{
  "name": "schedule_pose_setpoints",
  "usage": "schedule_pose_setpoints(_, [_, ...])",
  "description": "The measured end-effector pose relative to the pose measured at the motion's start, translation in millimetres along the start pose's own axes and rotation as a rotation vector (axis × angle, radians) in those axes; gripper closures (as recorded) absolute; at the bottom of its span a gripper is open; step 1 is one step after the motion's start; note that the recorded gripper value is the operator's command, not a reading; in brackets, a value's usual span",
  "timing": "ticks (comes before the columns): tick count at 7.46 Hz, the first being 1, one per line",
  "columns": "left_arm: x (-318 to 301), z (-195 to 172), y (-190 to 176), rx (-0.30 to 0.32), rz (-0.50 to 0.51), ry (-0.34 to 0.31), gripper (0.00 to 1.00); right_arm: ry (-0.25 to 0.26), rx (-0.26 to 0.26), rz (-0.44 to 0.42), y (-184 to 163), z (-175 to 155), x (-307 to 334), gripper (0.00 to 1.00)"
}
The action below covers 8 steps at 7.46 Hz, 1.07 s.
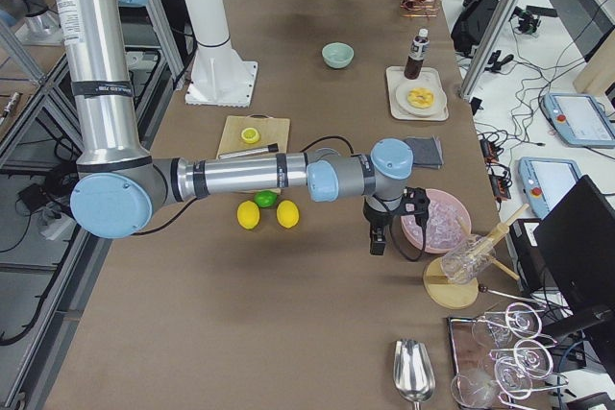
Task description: Pour ice into bowl
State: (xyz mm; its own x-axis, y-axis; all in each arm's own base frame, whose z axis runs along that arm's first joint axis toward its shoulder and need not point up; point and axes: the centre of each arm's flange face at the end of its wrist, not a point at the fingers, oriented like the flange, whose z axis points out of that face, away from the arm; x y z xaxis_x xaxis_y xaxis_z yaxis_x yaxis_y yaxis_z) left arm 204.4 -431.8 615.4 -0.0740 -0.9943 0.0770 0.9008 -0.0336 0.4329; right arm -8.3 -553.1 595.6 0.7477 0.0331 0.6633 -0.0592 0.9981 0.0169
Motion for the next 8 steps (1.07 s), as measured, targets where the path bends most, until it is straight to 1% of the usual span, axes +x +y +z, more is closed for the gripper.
schedule_pose_setpoints(1, [5.5, 10.9, 10.4, 0.012, -0.001, 0.012, 0.47, 0.001, -0.003, 0.002, 0.1, 1.9, -7.2, 0.01])
schedule_pose_setpoints(2, [12.5, 15.9, 26.3, 0.025, 0.004, 0.046, 0.47, 0.001, -0.005, 0.002, 0.2, 3.1, -11.0, 0.01])
schedule_pose_setpoints(3, [18.1, 18.8, 46.3, 0.046, 0.013, 0.102, 0.47, 0.001, -0.006, 0.001, 0.2, 3.9, -12.3, 0.01])
schedule_pose_setpoints(5, [-0.2, 20.9, 98.2, 0.083, 0.099, 0.19, 0.47, 0.001, -0.007, -0.001, 0.2, 4.6, -11.8, 0.01])
schedule_pose_setpoints(6, [-13.4, 22.7, 120.7, 0.102, 0.144, 0.219, 0.44, 0.001, -0.007, -0.002, -0.1, 4.4, -12.1, 0.01])
schedule_pose_setpoints(7, [-21.6, 22.0, 134.9, 0.103, 0.166, 0.247, 0.4, 0.002, -0.008, -0.003, -0.2, 4.5, -12.0, 0.01])
schedule_pose_setpoints(8, [-25.5, 21.3, 141.6, 0.1, 0.175, 0.263, 0.34, 0.001, -0.008, -0.003, -0.3, 4.8, -11.8, 0.01])
